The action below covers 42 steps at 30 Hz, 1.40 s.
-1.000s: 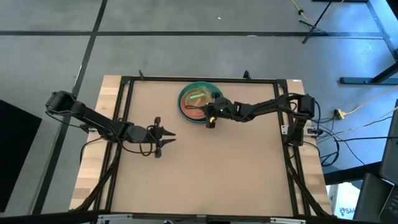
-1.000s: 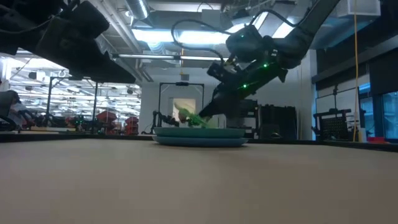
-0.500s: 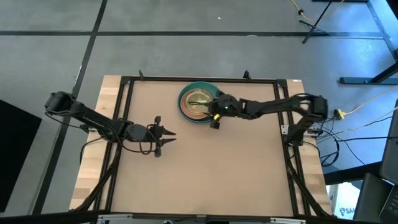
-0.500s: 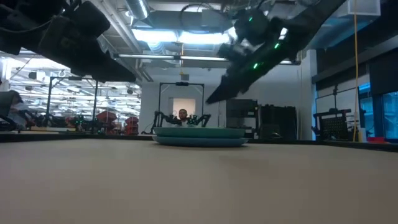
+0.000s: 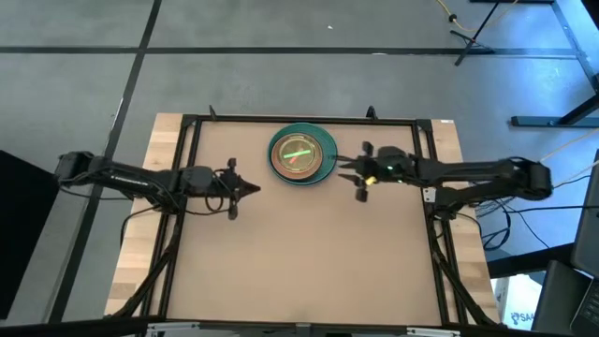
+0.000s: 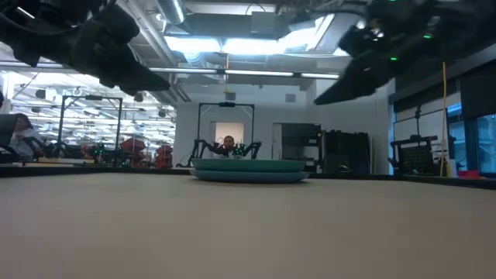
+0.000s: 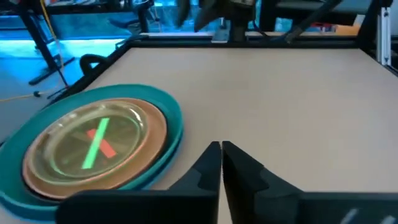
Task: Stack plastic plates
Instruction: Return to Home Position
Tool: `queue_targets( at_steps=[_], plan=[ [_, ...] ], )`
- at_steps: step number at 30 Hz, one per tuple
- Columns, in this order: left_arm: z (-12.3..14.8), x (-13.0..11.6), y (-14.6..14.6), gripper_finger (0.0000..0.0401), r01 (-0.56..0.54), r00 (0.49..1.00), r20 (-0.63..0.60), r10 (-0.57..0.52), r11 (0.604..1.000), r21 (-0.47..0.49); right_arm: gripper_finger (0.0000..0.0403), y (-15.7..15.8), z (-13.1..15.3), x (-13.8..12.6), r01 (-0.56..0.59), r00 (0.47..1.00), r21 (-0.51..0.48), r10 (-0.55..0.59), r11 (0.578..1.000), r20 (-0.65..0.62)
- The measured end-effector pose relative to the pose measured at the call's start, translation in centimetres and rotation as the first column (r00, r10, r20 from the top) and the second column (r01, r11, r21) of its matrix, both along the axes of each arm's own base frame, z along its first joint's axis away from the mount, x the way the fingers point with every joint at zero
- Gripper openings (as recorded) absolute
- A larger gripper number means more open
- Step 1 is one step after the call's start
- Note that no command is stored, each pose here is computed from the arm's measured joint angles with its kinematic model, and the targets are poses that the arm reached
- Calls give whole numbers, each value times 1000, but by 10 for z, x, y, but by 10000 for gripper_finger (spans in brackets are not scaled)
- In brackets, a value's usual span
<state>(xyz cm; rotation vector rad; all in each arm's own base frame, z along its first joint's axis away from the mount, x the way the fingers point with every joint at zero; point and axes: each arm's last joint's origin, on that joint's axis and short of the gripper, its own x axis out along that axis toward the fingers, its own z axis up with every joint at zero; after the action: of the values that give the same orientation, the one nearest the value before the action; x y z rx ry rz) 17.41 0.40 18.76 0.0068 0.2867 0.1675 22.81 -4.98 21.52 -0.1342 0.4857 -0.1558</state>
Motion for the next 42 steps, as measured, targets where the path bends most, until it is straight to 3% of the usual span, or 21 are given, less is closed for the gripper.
queue_targets(
  at_steps=[12,16,25,32,36,42],
  plan=[
    [-22,-39,11,2,-4,995,100,8,999,-44,4,17,-26,-79,61,965,158,-98,986,243],
    [-30,-51,10,1,-7,985,171,18,998,-67,9,20,-24,-96,68,927,177,-128,982,354],
    [-24,-64,9,3,-22,969,246,36,998,-62,4,24,-29,-120,111,870,221,-202,969,449],
    [-24,-74,8,3,-14,965,260,29,998,-58,1,27,-50,-127,41,871,236,-150,971,468],
    [-18,-78,7,2,15,946,326,2,999,-50,1,28,-51,-130,40,874,220,-140,975,465],
    [-21,-76,7,3,14,955,298,0,999,-46,2,29,-51,-130,25,877,216,-125,976,464]
  ],
)
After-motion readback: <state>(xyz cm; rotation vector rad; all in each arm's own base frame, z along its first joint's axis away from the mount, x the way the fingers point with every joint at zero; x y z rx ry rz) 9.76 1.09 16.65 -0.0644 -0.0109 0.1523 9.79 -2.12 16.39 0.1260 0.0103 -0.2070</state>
